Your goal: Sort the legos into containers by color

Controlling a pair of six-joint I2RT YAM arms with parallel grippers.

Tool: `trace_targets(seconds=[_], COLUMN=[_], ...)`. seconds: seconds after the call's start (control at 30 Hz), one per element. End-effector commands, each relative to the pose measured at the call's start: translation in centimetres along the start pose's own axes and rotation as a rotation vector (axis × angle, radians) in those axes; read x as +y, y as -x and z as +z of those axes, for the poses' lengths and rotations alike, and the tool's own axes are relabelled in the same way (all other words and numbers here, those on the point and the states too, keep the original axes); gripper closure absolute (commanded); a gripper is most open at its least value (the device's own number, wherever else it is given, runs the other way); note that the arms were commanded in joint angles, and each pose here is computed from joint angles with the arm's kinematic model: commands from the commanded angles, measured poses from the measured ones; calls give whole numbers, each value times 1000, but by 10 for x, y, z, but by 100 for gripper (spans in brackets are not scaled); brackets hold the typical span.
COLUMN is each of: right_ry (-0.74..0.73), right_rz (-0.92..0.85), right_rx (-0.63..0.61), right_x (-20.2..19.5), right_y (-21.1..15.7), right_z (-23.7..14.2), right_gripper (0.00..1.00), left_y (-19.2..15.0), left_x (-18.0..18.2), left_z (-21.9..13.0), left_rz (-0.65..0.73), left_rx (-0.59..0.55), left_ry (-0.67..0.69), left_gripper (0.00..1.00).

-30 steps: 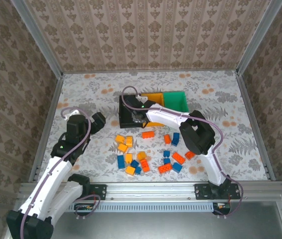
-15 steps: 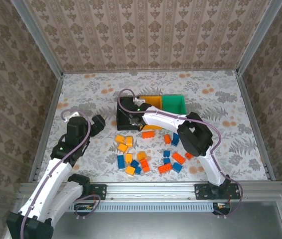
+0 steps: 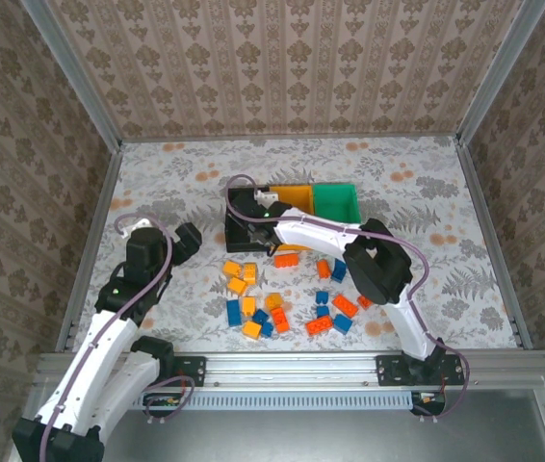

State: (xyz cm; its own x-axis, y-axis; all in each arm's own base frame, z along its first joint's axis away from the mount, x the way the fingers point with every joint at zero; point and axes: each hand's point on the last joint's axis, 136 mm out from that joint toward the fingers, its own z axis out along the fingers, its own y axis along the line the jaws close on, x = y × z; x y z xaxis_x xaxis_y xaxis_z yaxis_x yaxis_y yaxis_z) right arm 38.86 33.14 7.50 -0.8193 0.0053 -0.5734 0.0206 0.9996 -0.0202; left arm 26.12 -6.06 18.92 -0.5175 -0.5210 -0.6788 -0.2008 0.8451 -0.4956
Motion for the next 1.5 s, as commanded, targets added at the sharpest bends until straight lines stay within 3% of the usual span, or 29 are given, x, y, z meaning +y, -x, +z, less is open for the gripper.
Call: trace_targets(seconds=[0.0, 0.03, 0.13, 0.2, 0.47, 0.63, 0.87, 1.07, 1.47], right_ry=[51, 64, 90, 104, 101, 22, -149, -215, -220], right_rz=[34, 40, 38, 29, 0, -25, 243, 520, 681], right_rx=[-111, -124, -149, -149, -88, 15, 91, 152, 284], right_x=[-4, -6, -14, -22, -90, -136, -225, -265, -259], right_y=[31, 34, 32, 24, -33, -78, -126, -167, -178], right_z=[-46, -54, -75, -86, -113, -113, -116, -113, -83], right_gripper=[37, 35, 18, 17, 24, 33, 25, 24, 24], left_y=[5, 7, 9, 9, -12, -46, -63, -68, -75], left_x=[-6, -8, -16, -22, -52, -77, -72, -69, -71], left_z=[-8, -9, -11, -13, -7, -5, 1, 5, 9], left_rz=[20, 24, 32, 34, 91, 210, 237, 219, 215], left_rx=[-7, -8, -4, 4, 89, 163, 200, 204, 215], left_ry=[-25, -32, -62, -80, -158, -223, -199, -197, -224], left_gripper=[0, 0, 0, 0, 0, 0, 0, 0, 0])
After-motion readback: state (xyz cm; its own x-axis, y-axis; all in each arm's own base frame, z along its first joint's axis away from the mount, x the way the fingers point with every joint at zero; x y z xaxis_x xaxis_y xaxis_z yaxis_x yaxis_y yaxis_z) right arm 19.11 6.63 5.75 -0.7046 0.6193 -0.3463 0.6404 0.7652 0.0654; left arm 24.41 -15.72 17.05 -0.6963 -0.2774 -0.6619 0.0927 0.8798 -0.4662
